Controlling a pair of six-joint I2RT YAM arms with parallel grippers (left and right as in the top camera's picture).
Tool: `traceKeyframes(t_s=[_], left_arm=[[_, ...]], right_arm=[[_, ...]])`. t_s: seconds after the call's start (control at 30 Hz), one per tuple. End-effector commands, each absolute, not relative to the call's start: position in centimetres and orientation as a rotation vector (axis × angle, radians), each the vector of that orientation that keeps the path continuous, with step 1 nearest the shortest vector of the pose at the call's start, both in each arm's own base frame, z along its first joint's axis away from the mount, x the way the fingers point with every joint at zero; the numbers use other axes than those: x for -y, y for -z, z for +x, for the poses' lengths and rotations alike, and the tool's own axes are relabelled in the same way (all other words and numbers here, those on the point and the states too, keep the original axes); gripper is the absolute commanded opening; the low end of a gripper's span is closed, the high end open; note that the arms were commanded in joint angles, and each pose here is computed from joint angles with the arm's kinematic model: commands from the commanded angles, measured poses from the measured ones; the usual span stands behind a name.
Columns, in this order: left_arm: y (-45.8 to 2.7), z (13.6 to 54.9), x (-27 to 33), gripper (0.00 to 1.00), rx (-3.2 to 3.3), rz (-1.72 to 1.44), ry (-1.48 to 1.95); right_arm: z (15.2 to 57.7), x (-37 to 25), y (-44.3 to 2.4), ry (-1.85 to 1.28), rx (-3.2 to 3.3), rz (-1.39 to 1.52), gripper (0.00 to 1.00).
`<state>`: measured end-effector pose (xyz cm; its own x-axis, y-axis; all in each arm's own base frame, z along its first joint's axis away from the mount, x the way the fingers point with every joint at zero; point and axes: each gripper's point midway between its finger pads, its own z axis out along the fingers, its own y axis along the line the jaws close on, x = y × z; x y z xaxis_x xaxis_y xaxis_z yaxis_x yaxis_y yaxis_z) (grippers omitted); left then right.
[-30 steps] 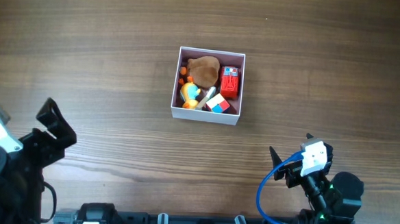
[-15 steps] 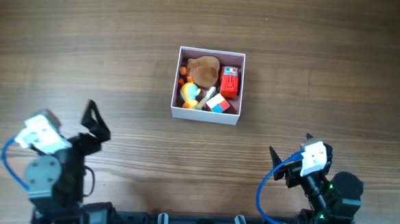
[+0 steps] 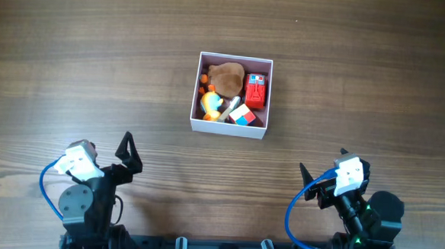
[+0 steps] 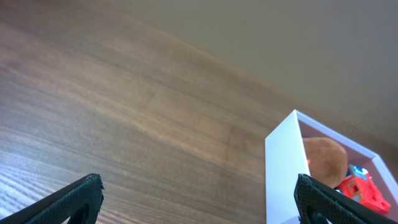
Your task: Pack container
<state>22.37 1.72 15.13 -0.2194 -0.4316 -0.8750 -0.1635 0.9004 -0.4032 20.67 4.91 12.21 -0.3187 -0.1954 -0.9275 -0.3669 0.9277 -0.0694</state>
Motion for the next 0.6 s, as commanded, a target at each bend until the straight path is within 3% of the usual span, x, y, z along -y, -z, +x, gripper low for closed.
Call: traceKeyframes(t_s=[0.0,0.57], left_arm=[[-13.95,22.54,-1.09,1.00,-1.814,-0.435,0.298],[-13.09,22.64,-1.05,1.00,-1.830,-0.437,0.298]], right_arm=[[20.62,-5.12,-12.16,-0.181,-1.896,-0.430,1.00],[20.62,-5.12,-12.16,-0.181,-1.895,-0.430,1.00]])
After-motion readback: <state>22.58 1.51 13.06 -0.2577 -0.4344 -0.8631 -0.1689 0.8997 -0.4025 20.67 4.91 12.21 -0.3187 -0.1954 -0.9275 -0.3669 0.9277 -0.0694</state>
